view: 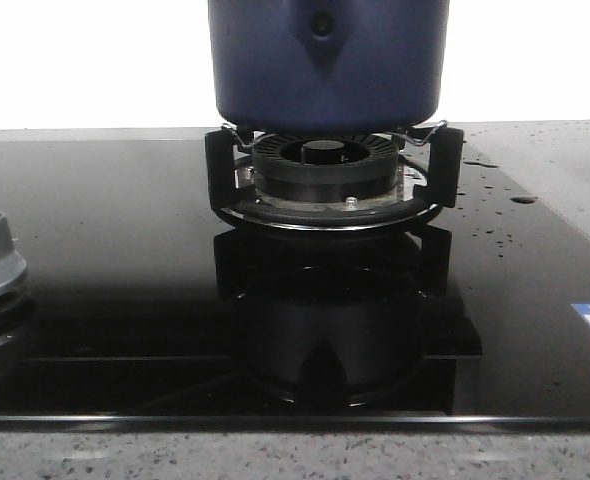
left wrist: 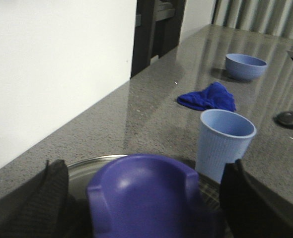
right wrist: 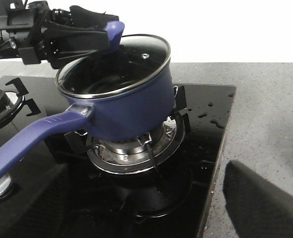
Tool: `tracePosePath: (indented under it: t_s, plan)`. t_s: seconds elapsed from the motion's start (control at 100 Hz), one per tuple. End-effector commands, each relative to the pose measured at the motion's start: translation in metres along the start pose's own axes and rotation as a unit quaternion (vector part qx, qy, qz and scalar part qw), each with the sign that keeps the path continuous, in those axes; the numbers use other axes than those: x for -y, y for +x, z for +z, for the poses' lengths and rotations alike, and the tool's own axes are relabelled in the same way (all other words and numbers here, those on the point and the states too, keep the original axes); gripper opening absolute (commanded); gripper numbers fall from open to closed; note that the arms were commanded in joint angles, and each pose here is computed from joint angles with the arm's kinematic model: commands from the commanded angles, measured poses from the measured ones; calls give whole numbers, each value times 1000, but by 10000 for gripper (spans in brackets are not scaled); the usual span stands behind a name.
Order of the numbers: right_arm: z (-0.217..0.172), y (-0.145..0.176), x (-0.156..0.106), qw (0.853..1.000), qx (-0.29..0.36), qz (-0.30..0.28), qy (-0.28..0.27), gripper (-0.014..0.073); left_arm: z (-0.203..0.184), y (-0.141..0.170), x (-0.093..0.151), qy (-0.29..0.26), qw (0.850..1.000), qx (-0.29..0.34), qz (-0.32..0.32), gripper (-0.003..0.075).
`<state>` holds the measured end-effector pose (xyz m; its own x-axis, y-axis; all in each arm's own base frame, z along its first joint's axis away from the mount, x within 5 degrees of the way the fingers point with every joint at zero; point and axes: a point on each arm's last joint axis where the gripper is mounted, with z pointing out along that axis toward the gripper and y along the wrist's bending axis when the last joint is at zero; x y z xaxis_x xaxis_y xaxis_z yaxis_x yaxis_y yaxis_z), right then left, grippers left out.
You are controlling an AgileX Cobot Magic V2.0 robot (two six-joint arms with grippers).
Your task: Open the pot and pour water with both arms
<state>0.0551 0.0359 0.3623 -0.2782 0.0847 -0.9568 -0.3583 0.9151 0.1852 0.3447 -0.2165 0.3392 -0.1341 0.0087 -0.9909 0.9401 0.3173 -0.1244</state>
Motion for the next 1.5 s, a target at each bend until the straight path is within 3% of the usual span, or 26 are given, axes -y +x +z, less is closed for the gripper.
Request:
tracePosePath:
  t_s: [0.0, 0.12, 0.53, 0.73, 0.92, 1.04, 1.22, 1.49]
  plan:
    - [-2, -15, 0, 999, 43, 0, 6, 545, 0, -31, 15, 4, 998, 57, -4, 545]
    - [-2, -15, 0, 999, 43, 0, 6, 545, 7, -28, 22, 5, 999, 48, 0, 498]
    - [-2, -15, 0, 999, 43, 0, 6, 545, 7, -30, 21, 1, 998, 55, -8, 188]
    - [-3, -22, 5, 996, 77, -17, 36, 545, -3, -50, 26, 18, 996, 83, 10, 185]
    - [-7, -33, 17, 979, 128, -103, 119, 545, -24, -86, 43, 11, 992, 119, 47, 185]
    - [-8, -32, 25, 966, 114, -162, 169, 545, -43, -105, 52, 3, 989, 134, 63, 185]
    - [3, -11, 44, 955, 84, -161, 232, 545, -69, -126, 66, -5, 985, 150, 80, 185]
    - [33, 46, 65, 953, 113, -147, 240, 545, -80, -137, 79, 3, 983, 159, 91, 185]
